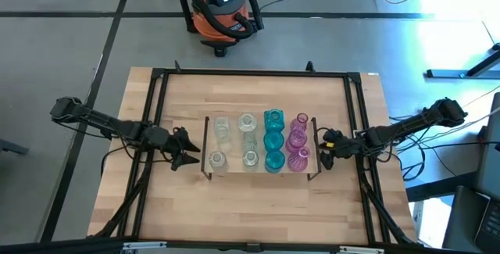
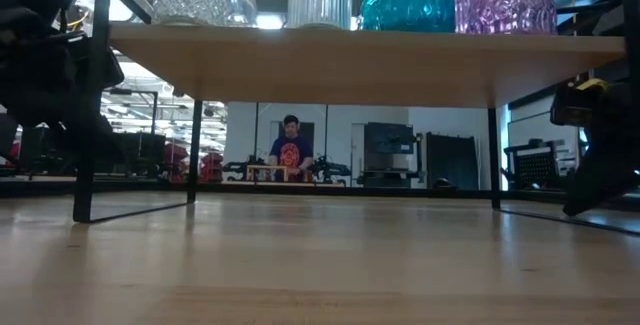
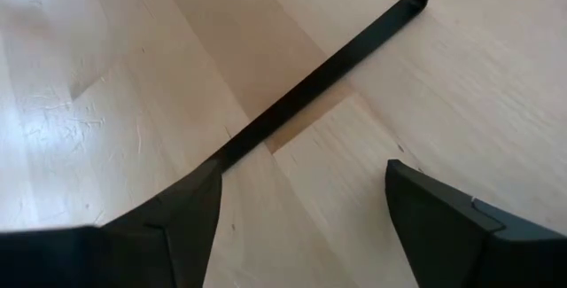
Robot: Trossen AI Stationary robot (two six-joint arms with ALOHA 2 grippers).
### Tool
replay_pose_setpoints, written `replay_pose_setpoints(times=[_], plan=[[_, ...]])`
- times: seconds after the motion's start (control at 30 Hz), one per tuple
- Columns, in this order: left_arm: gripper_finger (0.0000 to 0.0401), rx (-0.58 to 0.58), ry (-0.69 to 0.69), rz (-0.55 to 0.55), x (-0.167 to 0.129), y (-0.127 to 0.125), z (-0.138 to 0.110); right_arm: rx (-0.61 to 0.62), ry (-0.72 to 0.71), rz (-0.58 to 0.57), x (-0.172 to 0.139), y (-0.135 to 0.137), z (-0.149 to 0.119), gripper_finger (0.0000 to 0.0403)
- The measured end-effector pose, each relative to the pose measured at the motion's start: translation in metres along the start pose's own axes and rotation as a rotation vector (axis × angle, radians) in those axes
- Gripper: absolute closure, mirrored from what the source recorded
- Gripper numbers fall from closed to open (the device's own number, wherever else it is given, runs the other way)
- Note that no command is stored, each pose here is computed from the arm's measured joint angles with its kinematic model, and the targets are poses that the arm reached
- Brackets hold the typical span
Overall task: Sort vases onto shelf
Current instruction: Return to Home Position
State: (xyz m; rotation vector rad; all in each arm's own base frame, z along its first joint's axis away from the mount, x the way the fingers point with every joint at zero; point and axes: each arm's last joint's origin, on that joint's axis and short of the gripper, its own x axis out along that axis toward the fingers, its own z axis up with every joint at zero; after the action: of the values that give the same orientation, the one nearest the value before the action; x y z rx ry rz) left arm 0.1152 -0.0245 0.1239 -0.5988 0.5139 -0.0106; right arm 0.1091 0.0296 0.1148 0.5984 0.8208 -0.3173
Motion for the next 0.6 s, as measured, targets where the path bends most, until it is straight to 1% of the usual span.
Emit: replay_pose_setpoints(times=[0.6], plan=[[0.0131, -0.003, -0.004, -0.001, -0.0002, -0.0004, 0.0007, 0.000, -0.004, -0.002, 0.0000, -0.0001, 0.0001, 0.0123]])
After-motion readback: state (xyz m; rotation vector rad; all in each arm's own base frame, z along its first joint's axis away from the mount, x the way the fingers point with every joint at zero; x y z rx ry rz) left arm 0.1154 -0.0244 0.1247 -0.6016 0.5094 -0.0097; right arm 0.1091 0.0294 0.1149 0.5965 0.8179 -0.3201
